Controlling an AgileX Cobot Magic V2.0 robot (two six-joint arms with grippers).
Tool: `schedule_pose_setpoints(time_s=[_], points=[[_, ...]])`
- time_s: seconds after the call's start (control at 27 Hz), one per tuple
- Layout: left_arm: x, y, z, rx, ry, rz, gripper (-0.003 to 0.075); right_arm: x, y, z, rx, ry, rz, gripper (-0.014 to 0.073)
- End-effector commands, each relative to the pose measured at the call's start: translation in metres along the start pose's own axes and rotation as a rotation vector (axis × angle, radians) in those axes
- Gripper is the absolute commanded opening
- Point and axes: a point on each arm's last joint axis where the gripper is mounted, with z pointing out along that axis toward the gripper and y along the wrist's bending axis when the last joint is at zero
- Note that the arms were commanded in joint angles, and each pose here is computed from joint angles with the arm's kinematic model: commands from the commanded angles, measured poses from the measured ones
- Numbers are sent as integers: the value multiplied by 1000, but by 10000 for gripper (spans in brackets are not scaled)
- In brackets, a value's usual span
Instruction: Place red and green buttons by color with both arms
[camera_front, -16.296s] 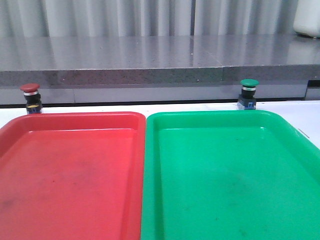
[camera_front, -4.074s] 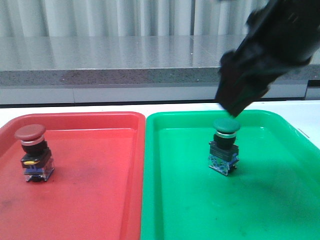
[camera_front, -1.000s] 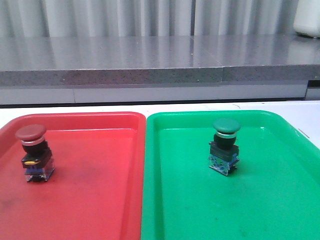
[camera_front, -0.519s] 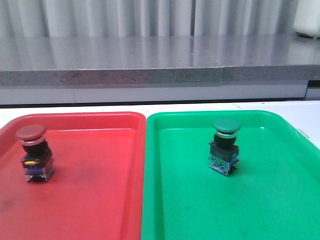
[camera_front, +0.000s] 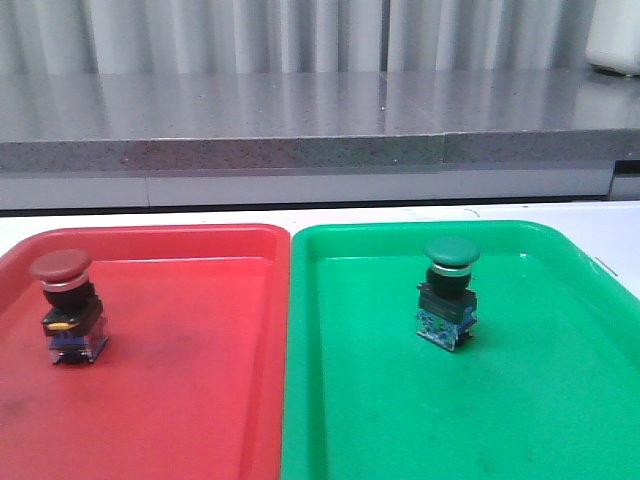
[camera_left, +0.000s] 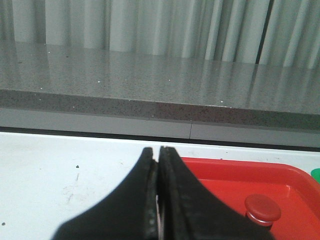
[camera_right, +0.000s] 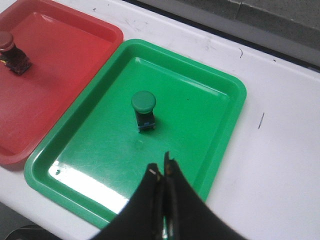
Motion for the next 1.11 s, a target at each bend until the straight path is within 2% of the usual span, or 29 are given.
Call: schedule_pose_setpoints(time_s=[0.0, 0.37, 1.07], points=[[-1, -1, -1, 19, -83, -46, -20, -10, 0, -5, -3, -85, -4, -108], [-1, -1, -1, 18, -80, 8, -20, -10, 0, -5, -3, -85, -4, -108], [-1, -2, -1, 47, -76, 6, -20, -10, 0, -5, -3, -85, -4, -108]])
